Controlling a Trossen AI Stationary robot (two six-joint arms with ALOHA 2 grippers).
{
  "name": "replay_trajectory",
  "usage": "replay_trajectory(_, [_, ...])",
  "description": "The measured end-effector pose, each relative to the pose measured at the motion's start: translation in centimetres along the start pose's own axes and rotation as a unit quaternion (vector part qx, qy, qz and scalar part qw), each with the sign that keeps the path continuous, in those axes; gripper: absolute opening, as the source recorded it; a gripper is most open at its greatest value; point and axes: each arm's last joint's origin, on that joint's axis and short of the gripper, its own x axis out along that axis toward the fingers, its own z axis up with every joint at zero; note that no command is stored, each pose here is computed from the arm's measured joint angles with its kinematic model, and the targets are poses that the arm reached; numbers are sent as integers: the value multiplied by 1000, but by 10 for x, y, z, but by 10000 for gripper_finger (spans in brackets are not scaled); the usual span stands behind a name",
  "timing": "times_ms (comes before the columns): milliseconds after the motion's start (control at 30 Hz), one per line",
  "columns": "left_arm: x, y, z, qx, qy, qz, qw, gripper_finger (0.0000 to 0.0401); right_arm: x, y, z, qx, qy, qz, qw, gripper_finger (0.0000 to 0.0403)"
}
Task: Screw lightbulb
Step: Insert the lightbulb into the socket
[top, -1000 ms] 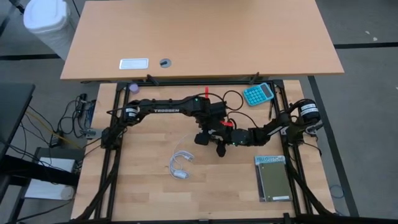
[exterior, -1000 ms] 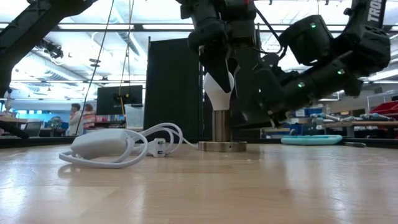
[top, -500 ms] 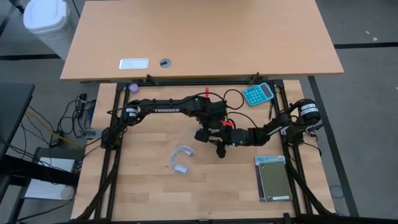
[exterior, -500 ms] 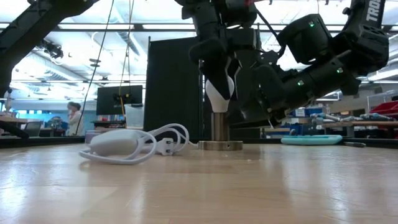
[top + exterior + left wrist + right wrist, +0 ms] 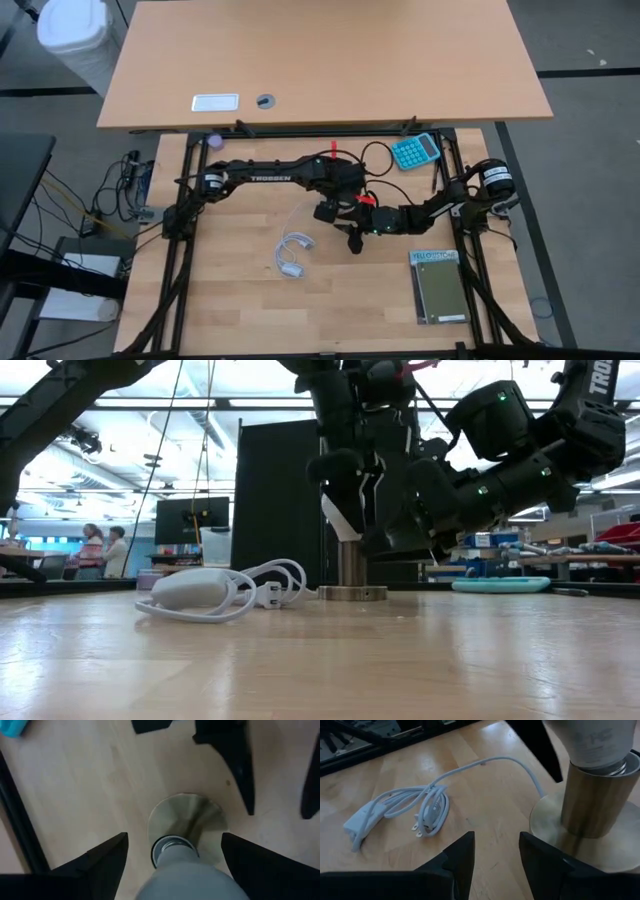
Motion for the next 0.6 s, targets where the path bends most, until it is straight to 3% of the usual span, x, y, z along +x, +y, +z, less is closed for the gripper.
replay_trajectory(333, [-2,3,4,6,-21,18,1000,324,0,0,0,5,0,0,1000,156])
replay_trajectory(600, [-26,9,7,-4,-74,22,997,324,-1,-2,0,5,9,-6,1000,156])
